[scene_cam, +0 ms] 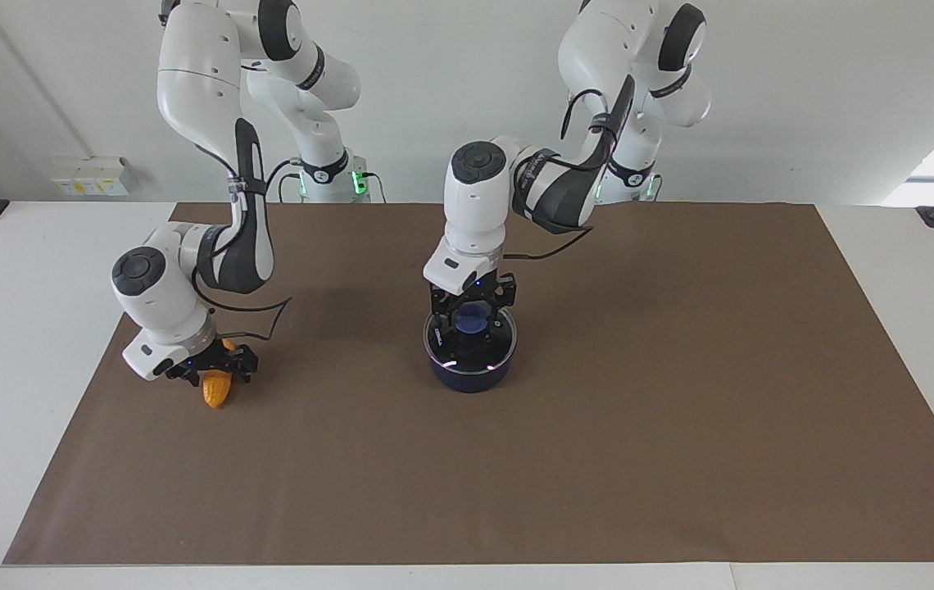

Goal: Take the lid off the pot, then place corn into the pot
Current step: 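Lift the lid with the left gripper while the right gripper grasps the corn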

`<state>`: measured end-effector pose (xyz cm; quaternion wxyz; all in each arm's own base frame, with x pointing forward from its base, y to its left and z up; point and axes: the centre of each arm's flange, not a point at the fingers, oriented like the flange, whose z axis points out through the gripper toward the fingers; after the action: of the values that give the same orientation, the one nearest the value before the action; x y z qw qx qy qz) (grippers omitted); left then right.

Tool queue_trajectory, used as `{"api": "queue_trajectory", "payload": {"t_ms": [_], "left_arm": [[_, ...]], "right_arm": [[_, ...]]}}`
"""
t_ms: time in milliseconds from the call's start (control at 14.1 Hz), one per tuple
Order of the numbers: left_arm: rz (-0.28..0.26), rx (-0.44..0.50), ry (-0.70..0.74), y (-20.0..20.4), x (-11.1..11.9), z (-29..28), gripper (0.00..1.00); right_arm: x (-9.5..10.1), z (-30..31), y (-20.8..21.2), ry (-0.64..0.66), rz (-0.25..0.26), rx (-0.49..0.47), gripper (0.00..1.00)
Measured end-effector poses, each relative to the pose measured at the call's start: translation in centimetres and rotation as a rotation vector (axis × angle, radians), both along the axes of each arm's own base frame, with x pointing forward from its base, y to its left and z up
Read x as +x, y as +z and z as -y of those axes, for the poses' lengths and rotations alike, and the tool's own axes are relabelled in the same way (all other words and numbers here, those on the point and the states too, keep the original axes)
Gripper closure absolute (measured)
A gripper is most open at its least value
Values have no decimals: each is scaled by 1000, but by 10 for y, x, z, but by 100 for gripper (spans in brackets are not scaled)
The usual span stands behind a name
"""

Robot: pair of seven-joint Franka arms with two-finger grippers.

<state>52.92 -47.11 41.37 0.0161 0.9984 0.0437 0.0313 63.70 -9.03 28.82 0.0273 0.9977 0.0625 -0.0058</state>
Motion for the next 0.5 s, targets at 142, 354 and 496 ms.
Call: {"api": "queue_trajectory", "payload": {"t_ms": [142,354,496], "left_arm": [[1,-1,0,0,0,0,33],[8,-7,1,0,1,1,34],[8,-7,1,1,1,1,39]], "right_arm": [[1,-4,2,6,3,0,55],[3,-6,4,11,7,-1,61],[6,-5,10,12,15,-3,61]]}}
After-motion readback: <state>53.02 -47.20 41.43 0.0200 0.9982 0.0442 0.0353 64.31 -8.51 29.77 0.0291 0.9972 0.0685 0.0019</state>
